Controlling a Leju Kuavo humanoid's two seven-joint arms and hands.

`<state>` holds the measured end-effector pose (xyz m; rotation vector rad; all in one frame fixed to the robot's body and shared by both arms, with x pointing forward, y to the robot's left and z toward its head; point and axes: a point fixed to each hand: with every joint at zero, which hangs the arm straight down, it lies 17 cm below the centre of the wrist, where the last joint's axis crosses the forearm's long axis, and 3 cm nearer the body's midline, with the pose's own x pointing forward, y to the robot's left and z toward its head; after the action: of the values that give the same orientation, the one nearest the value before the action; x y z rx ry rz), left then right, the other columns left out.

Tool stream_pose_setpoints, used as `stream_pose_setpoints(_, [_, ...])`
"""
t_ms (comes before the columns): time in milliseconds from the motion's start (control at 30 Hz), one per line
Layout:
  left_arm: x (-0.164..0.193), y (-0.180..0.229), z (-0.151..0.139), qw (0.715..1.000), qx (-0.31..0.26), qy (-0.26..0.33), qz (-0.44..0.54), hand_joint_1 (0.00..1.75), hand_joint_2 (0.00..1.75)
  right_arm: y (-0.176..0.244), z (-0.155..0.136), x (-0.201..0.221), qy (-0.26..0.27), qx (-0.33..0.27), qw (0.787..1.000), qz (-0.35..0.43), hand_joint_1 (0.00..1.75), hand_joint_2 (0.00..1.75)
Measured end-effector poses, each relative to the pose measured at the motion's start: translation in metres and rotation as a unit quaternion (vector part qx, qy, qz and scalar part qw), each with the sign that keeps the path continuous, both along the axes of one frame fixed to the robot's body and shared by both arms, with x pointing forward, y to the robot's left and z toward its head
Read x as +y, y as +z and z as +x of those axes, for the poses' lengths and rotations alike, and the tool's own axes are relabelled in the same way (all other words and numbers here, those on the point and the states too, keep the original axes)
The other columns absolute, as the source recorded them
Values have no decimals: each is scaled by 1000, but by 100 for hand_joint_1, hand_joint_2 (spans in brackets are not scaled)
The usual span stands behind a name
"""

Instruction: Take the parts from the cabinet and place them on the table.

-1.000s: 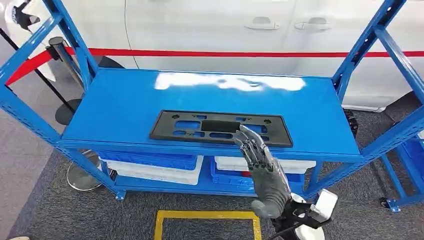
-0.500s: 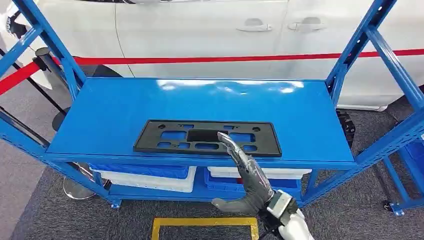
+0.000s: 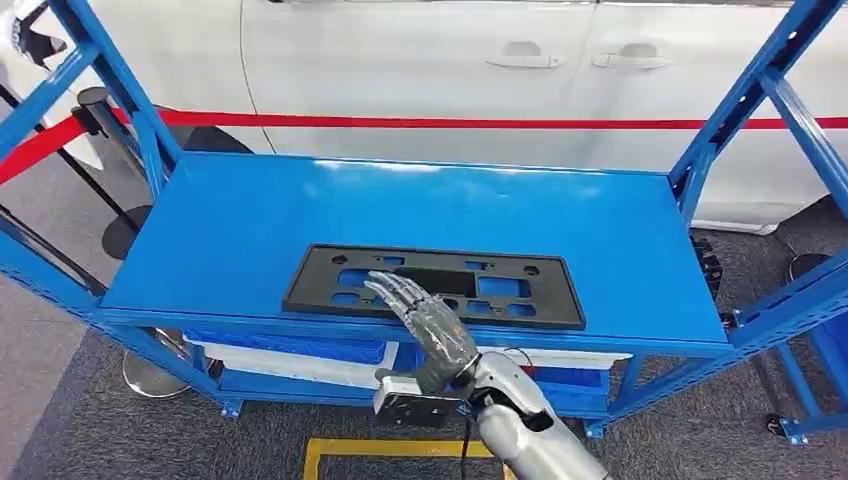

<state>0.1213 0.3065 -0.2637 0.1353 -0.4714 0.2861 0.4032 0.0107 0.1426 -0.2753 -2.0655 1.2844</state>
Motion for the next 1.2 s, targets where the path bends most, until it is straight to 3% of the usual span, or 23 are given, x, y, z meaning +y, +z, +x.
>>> stream_pose_setpoints(133, [-1, 0, 2, 1000, -1, -6, 1, 0, 0, 2, 20, 6, -57, -96, 991, -71, 0, 175])
stream_pose_setpoints(300, [0, 0, 2, 1000, 0, -10, 3, 0, 0, 0, 26, 22, -84, -158, 976, -125, 0, 175])
stream_pose_setpoints(500, [0, 0, 0, 1000, 2, -12, 3, 0, 0, -20, 25, 30, -81, -151, 973, -154, 0, 175])
stream_pose_setpoints(733, [1, 0, 3, 1000, 1, -13, 5, 0, 0, -14, 27, 43, -82, -166, 970, -155, 0, 175])
stream_pose_setpoints(1200, [1, 1, 6, 1000, -2, -22, 10, 0, 0, -27, 38, 34, -106, -178, 960, -190, 0, 175])
